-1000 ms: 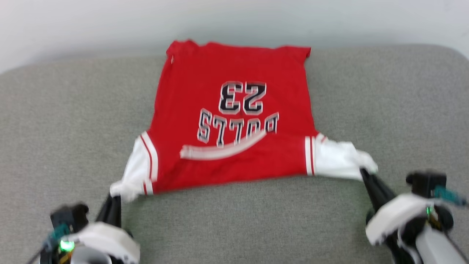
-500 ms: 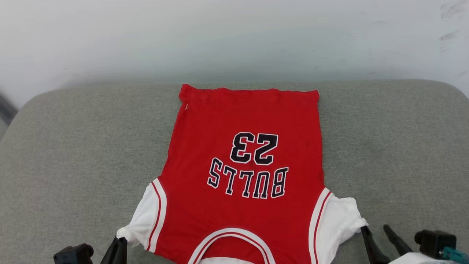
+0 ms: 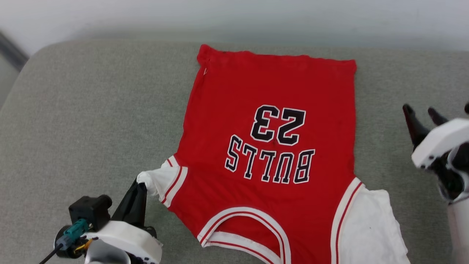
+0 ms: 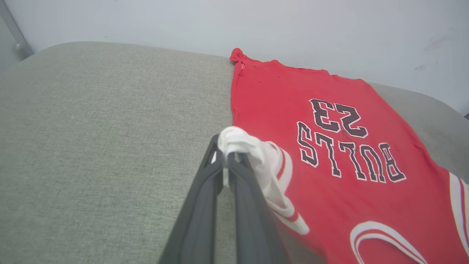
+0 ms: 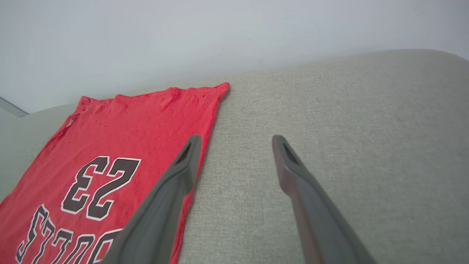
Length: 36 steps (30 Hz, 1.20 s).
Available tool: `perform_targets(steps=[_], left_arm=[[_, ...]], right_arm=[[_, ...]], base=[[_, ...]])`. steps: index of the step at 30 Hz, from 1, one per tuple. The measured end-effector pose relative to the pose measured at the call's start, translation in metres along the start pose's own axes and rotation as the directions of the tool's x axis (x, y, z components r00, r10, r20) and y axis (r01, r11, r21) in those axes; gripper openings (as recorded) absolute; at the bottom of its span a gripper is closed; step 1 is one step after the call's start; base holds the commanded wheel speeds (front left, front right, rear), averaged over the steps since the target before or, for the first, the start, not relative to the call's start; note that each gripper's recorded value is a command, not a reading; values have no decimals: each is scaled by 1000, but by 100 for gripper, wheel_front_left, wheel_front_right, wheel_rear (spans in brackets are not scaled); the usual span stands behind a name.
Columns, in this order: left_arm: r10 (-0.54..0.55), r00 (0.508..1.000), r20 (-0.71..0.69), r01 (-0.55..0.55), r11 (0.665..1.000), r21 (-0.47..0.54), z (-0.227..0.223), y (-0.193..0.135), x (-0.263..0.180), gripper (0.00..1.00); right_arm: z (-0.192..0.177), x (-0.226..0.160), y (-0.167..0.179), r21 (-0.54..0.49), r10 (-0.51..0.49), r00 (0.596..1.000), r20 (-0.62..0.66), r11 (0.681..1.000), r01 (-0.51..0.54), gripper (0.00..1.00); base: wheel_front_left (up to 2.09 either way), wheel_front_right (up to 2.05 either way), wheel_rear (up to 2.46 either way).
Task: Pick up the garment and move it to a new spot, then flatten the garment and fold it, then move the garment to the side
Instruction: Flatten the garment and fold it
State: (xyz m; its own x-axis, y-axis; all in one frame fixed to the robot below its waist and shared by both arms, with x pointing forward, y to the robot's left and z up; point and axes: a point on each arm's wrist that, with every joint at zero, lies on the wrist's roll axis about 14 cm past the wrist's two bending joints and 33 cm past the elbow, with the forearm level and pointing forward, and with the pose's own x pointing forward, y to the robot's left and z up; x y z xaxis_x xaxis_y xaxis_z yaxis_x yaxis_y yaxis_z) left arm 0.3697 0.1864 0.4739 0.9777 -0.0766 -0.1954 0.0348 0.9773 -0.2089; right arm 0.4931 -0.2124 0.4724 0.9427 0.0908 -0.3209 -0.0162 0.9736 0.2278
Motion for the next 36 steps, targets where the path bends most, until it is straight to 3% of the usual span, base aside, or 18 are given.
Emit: perform_targets(steps=[6,11,15,27,28,29,30,36], left_arm=[[-9,1000,4,9,1000,4,-3,-1,21,0],[1,1000,-4,-1,1000,-11,-12,3,38,0],[19,1000,-17,-20,1000,-14,-21,11,49,0],[44,997,-67,-43,999,15,-45,26,66,0],[46,996,-72,-45,999,15,-47,26,65,0],[45,996,-73,-44,999,15,-47,26,65,0],[45,996,-73,-44,999,15,-47,26,65,0],[41,998,-51,-40,999,15,-39,25,61,0]], right_arm=[[7,65,7,-22,6,990,-139,1000,-9,100],[-3,118,20,-75,8,947,-322,997,-34,100],[-14,152,39,-88,30,919,-393,994,-71,100],[-83,201,52,-77,30,828,-560,993,-88,100],[-85,200,51,-72,28,819,-573,994,-84,82],[-85,200,49,-62,26,811,-584,995,-77,38],[-86,198,48,-54,25,805,-592,996,-71,0],[-79,181,44,-127,-18,794,-607,989,-75,0]], base=[[0,0,0],[0,0,0],[0,0,0],[0,0,0],[0,0,0],[0,0,0],[0,0,0],[0,0,0]])
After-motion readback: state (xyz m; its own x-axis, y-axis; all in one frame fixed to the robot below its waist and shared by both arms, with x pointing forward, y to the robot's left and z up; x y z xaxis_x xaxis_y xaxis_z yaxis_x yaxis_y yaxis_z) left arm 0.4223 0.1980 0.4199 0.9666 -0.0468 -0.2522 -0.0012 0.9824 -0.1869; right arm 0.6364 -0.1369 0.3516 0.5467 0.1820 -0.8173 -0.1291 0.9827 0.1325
